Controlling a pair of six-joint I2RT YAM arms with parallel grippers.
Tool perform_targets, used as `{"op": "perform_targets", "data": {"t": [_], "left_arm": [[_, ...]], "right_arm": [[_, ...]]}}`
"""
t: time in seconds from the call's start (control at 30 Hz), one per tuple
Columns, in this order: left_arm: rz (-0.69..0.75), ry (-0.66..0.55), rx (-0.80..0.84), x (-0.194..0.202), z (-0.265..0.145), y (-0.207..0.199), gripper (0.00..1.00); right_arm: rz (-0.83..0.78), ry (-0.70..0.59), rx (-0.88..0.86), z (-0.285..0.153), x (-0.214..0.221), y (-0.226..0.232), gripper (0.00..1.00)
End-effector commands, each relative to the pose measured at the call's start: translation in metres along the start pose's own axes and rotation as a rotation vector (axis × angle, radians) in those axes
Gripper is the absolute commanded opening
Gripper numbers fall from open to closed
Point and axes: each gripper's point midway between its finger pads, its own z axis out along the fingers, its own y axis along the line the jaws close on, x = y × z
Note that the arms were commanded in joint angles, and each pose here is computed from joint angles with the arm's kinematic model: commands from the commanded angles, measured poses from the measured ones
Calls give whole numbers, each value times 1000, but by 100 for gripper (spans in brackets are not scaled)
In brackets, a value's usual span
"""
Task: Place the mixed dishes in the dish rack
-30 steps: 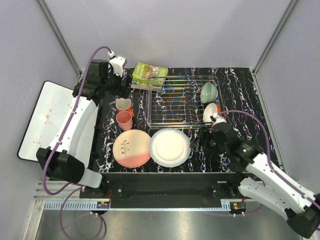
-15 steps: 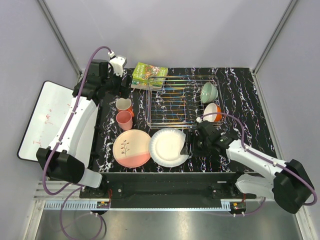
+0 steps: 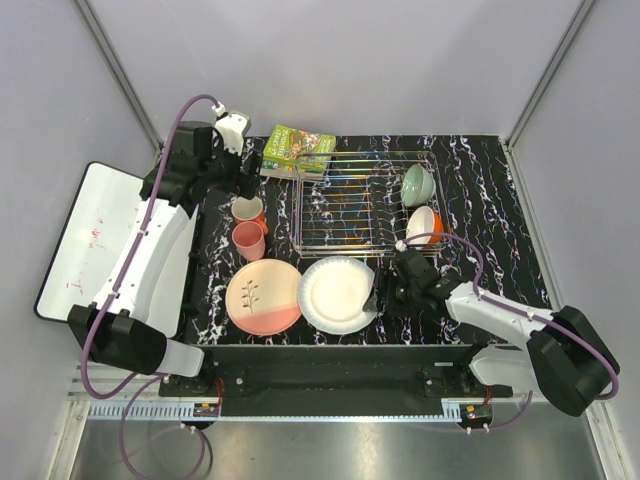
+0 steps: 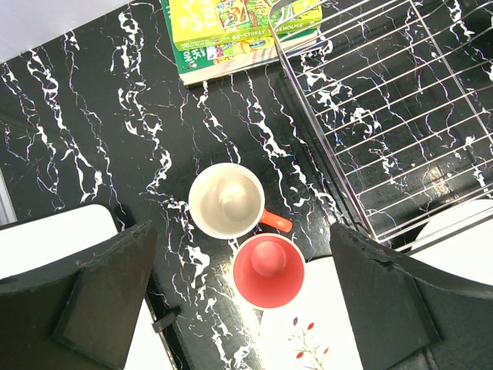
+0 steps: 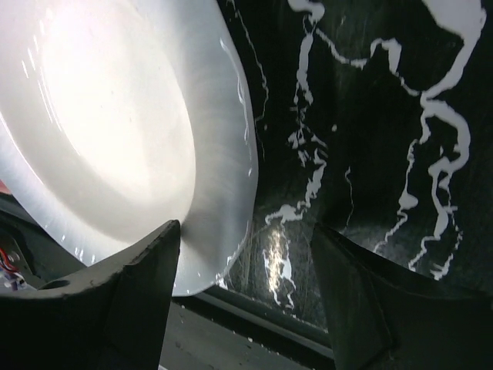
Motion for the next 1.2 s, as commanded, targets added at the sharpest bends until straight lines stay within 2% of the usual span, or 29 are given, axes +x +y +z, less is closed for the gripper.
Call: {"op": "perform_targets", "data": {"t": [0.0, 0.27, 0.53, 0.63, 0.83, 0.97, 1.03, 1.17], "left_arm": [[-5, -76, -4, -19, -9, 1, 99], [-24, -73, 8, -17, -6, -1, 99], [-19, -80, -5, -19, -10, 1, 99], [-18, -76, -11, -16, -10, 1, 99], [-20, -63, -12, -11, -7, 1, 99], [-15, -64, -9, -12, -7, 1, 99], [-15, -69, -7, -14, -8, 1, 99], [-20, -56, 6, -11, -2, -1, 99]], "right_arm": [[-14, -44, -20, 10, -17, 2, 72], [-7, -65, -29, 20, -28, 1, 70], [6, -31, 7, 36, -31, -4, 61], [8, -23, 13, 38, -30, -6, 52], [24, -38, 8, 29, -28, -6, 29], [35, -34, -3, 16, -20, -7, 6], [51, -53, -25, 8, -18, -5, 1], [61, -62, -29, -6, -11, -8, 0]]}}
